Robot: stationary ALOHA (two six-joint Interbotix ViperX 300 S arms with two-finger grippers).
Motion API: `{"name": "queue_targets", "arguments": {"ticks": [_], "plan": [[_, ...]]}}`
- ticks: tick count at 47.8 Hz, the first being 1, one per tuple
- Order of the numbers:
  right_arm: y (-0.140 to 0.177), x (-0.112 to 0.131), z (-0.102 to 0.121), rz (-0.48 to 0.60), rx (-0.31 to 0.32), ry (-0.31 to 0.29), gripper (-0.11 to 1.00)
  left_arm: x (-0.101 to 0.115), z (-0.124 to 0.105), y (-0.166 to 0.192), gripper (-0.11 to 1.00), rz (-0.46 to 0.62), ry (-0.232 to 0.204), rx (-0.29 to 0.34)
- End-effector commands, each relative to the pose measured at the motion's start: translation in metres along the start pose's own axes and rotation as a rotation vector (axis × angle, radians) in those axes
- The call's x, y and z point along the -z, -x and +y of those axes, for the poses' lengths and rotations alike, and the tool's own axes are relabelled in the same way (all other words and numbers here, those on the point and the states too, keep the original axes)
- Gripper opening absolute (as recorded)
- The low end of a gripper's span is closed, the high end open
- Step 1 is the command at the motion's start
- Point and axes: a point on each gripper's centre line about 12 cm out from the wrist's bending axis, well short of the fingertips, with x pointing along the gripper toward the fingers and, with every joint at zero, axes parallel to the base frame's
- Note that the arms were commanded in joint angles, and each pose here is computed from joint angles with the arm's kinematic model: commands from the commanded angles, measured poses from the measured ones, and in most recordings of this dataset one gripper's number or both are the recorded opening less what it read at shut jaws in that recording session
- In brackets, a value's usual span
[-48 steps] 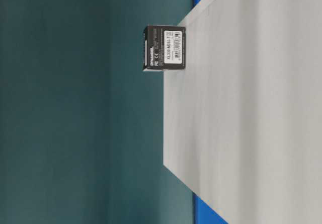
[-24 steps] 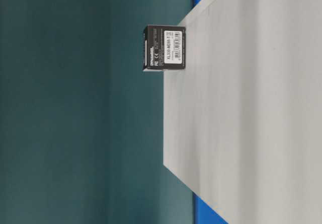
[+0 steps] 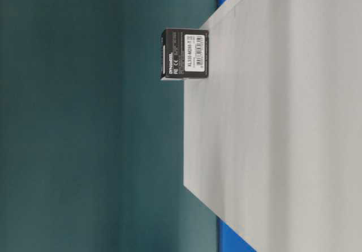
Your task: Place the box from the white plastic tray onto the white base.
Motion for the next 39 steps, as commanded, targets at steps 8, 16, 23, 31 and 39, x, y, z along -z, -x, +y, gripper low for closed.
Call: {"name": "queue_targets", "arguments": {"ticks": [8,16,23,31,39], "plan": [[-0.0011,-0.0028,0.0003,-0.013,-0.002,-0.001,0.98,-0.0132,-0.0014,0.0001,-0.07,-0.037,0.002,0.003],[-0.0015,-0.0024,0.0006,-0.011,-0.004,0.000,0.98,-0.0129,-0.0013,-0.0002,-0.07,-0.035,0.003,0.003],[-0.0029,-0.0005,0.0007,-0.005,-0.005,-0.003,0.98,-0.0129,-0.0013,-0.0002,-0.07,-0.035,0.003,0.003],[-0.0036,-0.0001,0.0006,-0.007,-0.004,-0.003,0.98,-0.0134,-0.0014,0.0005,-0.07,-0.038,0.003,0.003],[-0.0064,0.0040,0.0008,0.004,-0.005,-0.005,0.98,-0.0123,-0.0012,-0.0003,-0.07,-0.034,0.003,0.003]]}}
